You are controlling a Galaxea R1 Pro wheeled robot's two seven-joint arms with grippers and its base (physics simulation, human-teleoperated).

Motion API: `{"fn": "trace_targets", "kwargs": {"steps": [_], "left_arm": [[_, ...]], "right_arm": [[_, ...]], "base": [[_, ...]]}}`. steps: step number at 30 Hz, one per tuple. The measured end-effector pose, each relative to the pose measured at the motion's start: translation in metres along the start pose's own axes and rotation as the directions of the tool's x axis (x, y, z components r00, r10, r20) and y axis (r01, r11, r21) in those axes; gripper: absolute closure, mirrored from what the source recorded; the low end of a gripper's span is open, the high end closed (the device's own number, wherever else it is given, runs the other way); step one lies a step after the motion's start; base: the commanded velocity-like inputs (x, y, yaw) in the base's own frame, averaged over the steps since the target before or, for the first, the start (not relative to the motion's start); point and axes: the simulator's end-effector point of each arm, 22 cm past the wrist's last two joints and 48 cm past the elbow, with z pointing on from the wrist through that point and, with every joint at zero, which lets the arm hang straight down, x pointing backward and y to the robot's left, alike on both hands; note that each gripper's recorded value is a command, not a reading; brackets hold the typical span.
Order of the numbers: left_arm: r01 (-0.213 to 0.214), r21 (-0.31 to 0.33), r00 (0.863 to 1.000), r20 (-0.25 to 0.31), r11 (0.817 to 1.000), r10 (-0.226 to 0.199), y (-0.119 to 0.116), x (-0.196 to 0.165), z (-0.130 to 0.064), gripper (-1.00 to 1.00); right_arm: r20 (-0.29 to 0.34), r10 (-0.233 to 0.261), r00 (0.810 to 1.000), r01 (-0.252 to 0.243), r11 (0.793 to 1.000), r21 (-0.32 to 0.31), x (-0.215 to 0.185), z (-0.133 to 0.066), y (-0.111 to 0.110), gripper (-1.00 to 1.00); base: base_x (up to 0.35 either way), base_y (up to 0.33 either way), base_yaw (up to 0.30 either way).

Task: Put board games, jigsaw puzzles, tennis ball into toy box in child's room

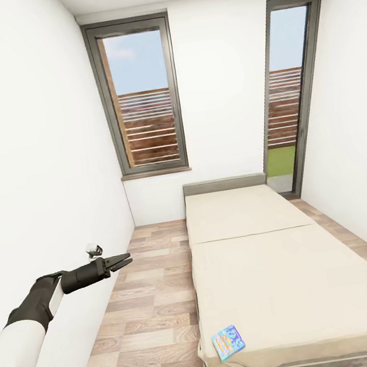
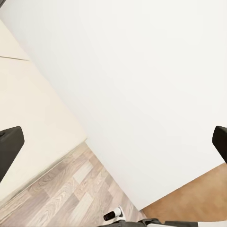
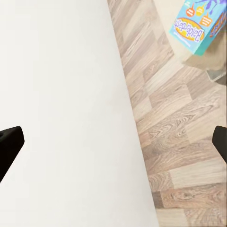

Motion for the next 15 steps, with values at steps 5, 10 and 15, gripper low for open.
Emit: {"fn": "trace_targets", "kwargs": {"steps": [5,10,15], "left_arm": [[0.001,0.002,1.0,0.0,1.0,-0.001,0.003,0.001,0.001,-1.0],[0.003,0.002,1.0,0.0,1.0,-0.003,0.007,0.002,0.001,-1.0],[0.003,0.002,1.0,0.0,1.0,-0.003,0.011,0.003,0.002,-1.0]], "right_arm": [[0.018,-0.011,1.0,0.01,0.997,0.074,-0.048,0.021,-0.002,-1.0],[0.031,0.031,0.999,-0.033,0.996,0.082,-0.085,0.042,0.013,-1.0],[0.099,0.093,0.991,-0.101,0.992,0.082,-0.115,0.048,0.015,-1.0]], "base": [[0.0,0.0,0.0],[0.0,0.0,0.0],[0.0,0.0,0.0]]}}
